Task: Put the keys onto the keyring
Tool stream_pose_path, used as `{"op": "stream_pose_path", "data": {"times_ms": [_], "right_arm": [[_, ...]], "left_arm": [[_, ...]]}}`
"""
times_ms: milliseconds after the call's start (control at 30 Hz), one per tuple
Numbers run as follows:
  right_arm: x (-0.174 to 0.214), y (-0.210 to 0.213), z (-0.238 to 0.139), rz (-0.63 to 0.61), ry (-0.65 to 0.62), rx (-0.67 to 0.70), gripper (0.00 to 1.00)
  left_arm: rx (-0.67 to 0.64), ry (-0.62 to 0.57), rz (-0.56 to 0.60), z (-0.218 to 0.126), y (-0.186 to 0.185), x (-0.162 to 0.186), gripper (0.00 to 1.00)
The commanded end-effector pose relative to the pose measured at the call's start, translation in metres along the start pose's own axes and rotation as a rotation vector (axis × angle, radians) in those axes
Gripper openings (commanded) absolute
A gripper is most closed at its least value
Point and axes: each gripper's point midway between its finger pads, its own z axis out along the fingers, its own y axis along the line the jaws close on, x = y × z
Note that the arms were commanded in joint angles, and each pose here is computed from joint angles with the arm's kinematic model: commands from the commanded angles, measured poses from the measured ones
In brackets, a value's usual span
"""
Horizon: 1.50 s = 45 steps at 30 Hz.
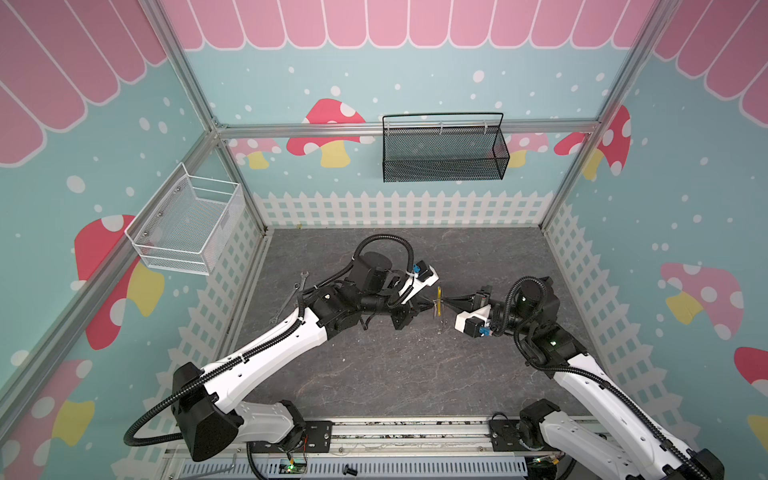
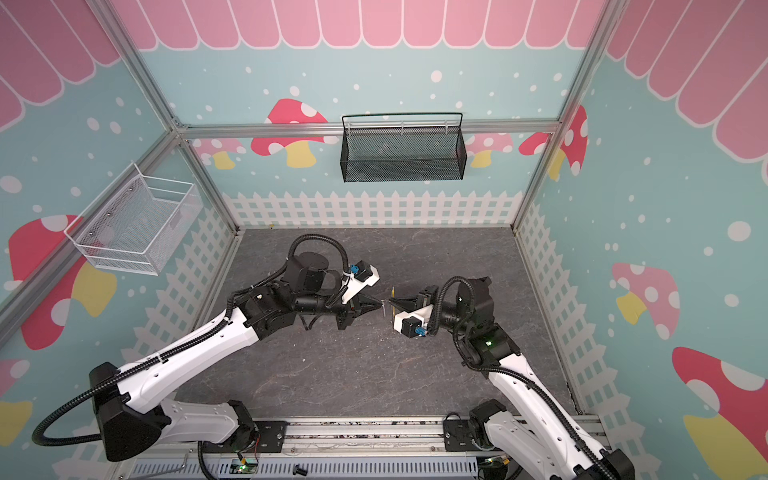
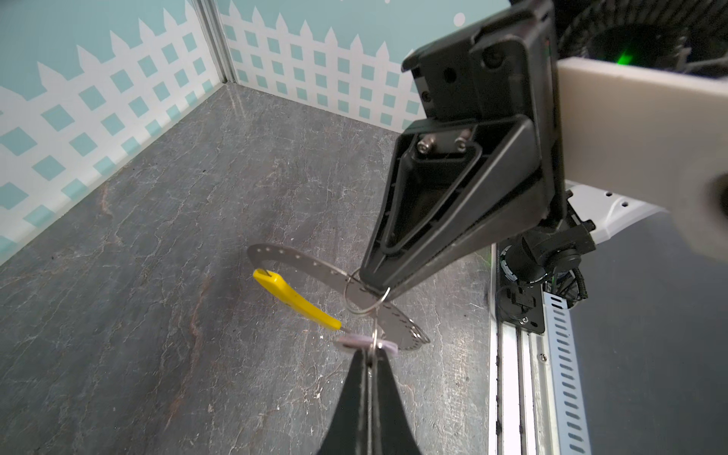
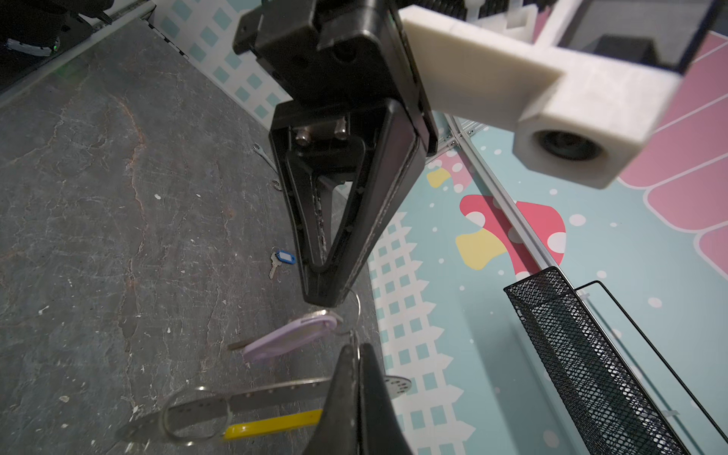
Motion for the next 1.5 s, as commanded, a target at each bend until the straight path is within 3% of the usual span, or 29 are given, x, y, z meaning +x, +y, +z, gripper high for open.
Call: {"op": "stream_pose_path", "data": {"times_ms": [0, 333, 1467], "right_arm": [[-0.003, 0.0, -0.002, -0.026, -0.01, 0.003, 0.0], [0.0, -0.001, 0.0, -0.003, 0.001, 0.003, 0.0], [0.011, -0.006, 0.002, 0.034, 0.051, 0.027, 0.0]], "left_arm": [[-0.015, -0.012, -0.011, -0.004, 0.004, -0.01, 0.0], [0.013, -0.015, -0.016, -0.001, 0.001, -0.014, 0.0], [-0.073, 0.042, -0.098, 0.009, 0.022, -0.008, 0.0]]}}
